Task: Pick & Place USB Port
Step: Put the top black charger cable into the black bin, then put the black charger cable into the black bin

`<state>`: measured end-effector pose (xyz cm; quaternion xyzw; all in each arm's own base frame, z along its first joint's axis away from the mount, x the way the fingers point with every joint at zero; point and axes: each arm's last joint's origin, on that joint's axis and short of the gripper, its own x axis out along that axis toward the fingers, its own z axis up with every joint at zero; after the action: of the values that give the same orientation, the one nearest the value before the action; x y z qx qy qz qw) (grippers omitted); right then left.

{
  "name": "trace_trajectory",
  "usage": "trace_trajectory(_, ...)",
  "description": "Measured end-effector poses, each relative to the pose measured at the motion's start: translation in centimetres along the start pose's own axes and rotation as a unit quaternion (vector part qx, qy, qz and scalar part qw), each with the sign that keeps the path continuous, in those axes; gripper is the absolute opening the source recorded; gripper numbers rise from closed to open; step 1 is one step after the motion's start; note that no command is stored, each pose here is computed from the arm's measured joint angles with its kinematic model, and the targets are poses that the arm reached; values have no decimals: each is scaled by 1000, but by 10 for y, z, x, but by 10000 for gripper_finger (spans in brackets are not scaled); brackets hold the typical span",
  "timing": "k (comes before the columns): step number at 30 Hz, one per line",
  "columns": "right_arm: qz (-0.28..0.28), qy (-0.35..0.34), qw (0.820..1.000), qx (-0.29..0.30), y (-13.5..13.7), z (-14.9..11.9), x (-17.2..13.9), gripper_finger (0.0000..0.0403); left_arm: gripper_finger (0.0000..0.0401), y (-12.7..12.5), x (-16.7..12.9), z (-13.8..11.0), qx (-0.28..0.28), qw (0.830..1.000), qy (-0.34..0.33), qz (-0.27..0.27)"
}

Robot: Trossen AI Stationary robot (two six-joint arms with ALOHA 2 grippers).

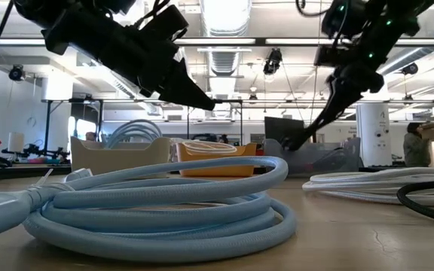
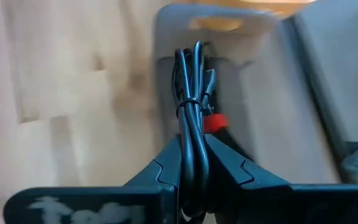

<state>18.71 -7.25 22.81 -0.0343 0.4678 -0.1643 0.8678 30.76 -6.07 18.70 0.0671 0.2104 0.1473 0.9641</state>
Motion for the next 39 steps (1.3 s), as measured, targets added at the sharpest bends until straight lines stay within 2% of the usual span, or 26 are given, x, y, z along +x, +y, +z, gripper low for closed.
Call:
trace_trajectory(2,25,5,1000,-1,-5,0,8,45,172,0,0,0,-2,1000,0,0)
trace_trajectory(6,15,20,1000,-3,-12,1,22,45,172,0,0,0,-5,1000,0,0)
trace_trajectory(10,19,38,999,-34,-15,0,37,47,172,0,0,0,-5,1000,0,0)
trace_trajectory(17,26,64,997,-42,-14,-1,53,81,172,0,0,0,-6,1000,0,0)
trace_trajectory(19,16,70,996,-46,-14,-2,54,94,172,0,0,0,-6,1000,0,0)
trace_trajectory(25,-71,97,990,-72,-19,-3,53,131,172,0,0,0,-7,1000,0,0)
trace_trajectory(29,-106,104,986,-73,-22,-3,51,150,172,0,0,0,-7,1000,0,0)
trace_trajectory(36,-111,83,989,-48,-19,0,43,167,172,0,0,0,-11,1000,0,0)
trace_trajectory(39,-86,56,994,-42,-13,3,36,166,172,0,0,0,-11,1000,0,0)
